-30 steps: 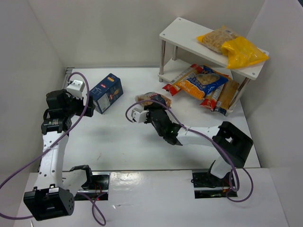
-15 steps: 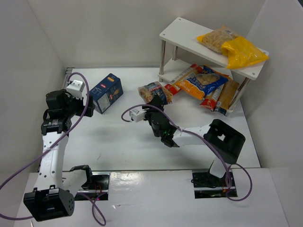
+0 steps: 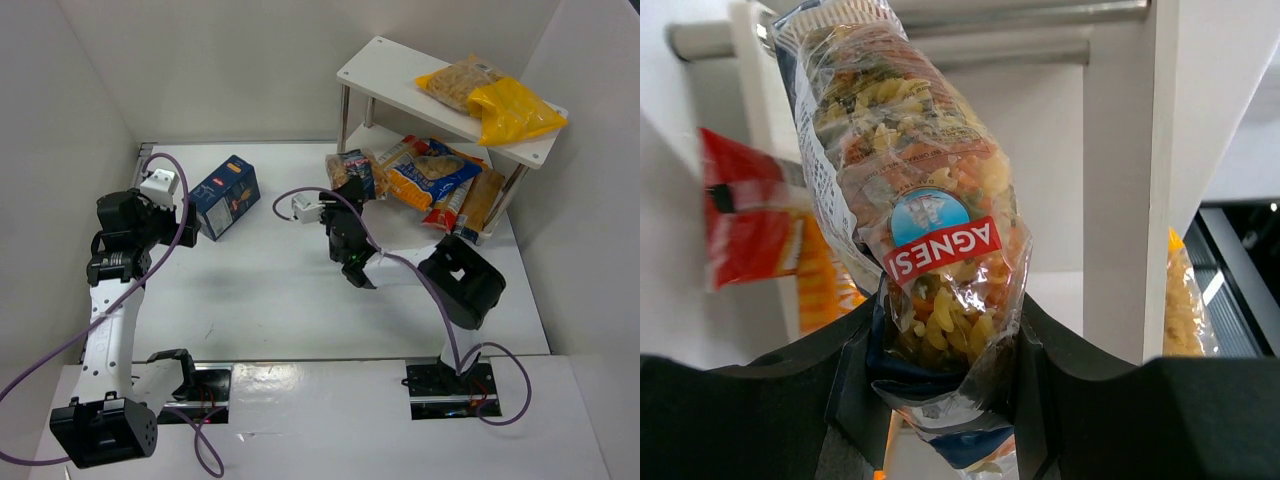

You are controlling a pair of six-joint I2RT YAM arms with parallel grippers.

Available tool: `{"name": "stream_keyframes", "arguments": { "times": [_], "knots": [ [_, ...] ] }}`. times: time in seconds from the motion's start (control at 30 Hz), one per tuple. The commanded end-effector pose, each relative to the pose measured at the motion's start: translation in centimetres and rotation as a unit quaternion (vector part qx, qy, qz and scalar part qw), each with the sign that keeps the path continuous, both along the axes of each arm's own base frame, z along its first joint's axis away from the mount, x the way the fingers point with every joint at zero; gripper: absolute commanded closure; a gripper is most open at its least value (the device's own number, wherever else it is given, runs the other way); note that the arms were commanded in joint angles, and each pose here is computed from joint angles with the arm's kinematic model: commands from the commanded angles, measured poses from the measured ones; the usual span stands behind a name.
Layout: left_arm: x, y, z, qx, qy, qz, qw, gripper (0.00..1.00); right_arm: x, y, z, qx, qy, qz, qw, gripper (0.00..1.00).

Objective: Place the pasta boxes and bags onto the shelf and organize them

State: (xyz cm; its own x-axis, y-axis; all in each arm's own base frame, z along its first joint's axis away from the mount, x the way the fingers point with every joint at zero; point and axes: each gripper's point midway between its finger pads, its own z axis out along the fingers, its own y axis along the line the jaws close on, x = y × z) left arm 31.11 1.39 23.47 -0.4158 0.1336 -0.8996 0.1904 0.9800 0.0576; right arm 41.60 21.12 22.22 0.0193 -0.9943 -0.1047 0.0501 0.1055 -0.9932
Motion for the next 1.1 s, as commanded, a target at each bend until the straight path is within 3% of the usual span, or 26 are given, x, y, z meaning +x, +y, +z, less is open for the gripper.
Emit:
{"name": "stream_keyframes", "arguments": {
  "times": [0.0,0.4,1.07],
  "knots": [
    [0.1,0.0,0.9,0.0,-0.02,0.0,1.0,0.0,0.8,-1.2,7.9,0.102,-0.125,-0.019,0.987,1.0],
    [-0.1,-0.3,0.5,0.001,-0.014,-0.014,1.0,0.0,6.2,-3.3,6.2,0.077,-0.153,-0.075,0.982,1.0],
    [0.1,0.1,0.0,0.003,-0.005,-0.011,1.0,0.0,10.7,-5.9,5.8,0.076,-0.207,-0.123,0.968,1.0]
  ]
}}
